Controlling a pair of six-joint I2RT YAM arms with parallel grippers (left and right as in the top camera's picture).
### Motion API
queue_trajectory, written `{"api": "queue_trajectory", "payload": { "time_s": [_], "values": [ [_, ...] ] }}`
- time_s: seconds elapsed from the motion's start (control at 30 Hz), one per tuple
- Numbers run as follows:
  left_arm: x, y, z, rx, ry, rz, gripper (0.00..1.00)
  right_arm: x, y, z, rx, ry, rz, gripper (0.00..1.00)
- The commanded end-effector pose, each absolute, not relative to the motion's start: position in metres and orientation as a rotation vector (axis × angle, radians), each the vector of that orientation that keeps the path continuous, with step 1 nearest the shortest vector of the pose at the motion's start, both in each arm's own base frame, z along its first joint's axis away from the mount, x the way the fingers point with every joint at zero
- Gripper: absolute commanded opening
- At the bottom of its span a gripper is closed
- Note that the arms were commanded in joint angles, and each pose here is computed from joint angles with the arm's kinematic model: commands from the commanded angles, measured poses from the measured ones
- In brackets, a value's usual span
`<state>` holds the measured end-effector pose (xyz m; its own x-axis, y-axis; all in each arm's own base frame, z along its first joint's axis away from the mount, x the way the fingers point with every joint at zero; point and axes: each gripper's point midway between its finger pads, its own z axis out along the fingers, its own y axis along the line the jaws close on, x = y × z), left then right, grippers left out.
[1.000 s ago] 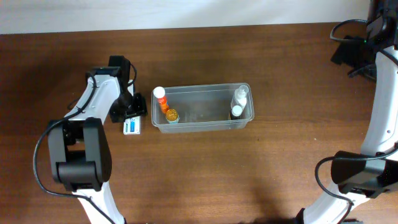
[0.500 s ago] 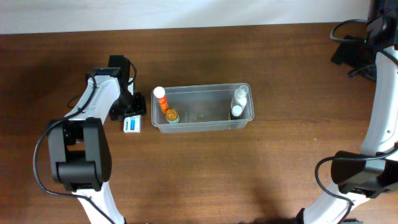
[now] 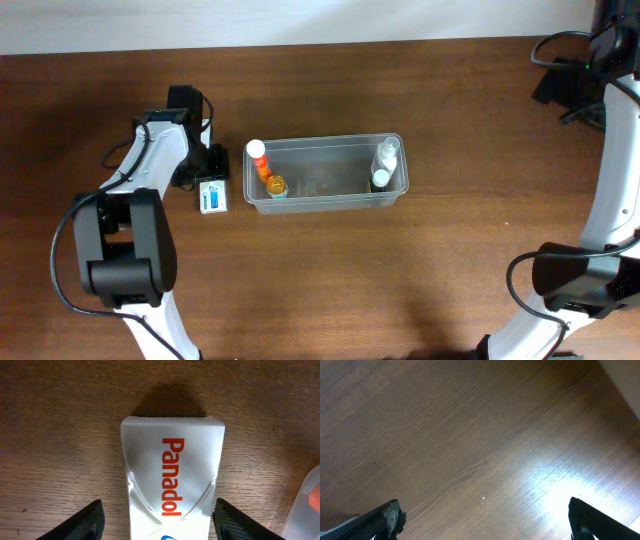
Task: Pack container
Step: 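Lower the left gripper onto the white Panadol box and grasp it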
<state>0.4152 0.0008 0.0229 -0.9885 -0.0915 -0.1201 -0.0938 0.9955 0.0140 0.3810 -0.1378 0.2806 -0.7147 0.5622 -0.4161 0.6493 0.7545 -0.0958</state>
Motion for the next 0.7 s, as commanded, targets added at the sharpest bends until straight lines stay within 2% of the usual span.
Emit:
{"api": "queue_trajectory", "payload": {
  "time_s": [0.0,0.43,0.47,0.57,0.67],
  "values": [
    [0.413,0.002,0.024,-0.092,3.021,0.031,0.70,0.379,-0.142,0.286,0.936,2.570,-0.353,0.98],
    [0.401,0.001,0.008,-0.089,3.050,0.018,0.70,0.379,-0.142,0.286,0.936,2.570,-0.353,0.98],
    [0.401,0.001,0.008,-0.089,3.048,0.018,0.67,0.379,-0.142,0.286,0.936,2.570,-0.353,0.99],
    [0.403,0.001,0.009,-0.089,3.041,0.018,0.49,0.379,-0.142,0.286,0.936,2.570,-0.353,0.98],
    [0.404,0.001,0.009,-0.089,3.037,0.018,0.43,0.379,-0.142,0.286,0.936,2.570,-0.353,0.98]
  ]
}}
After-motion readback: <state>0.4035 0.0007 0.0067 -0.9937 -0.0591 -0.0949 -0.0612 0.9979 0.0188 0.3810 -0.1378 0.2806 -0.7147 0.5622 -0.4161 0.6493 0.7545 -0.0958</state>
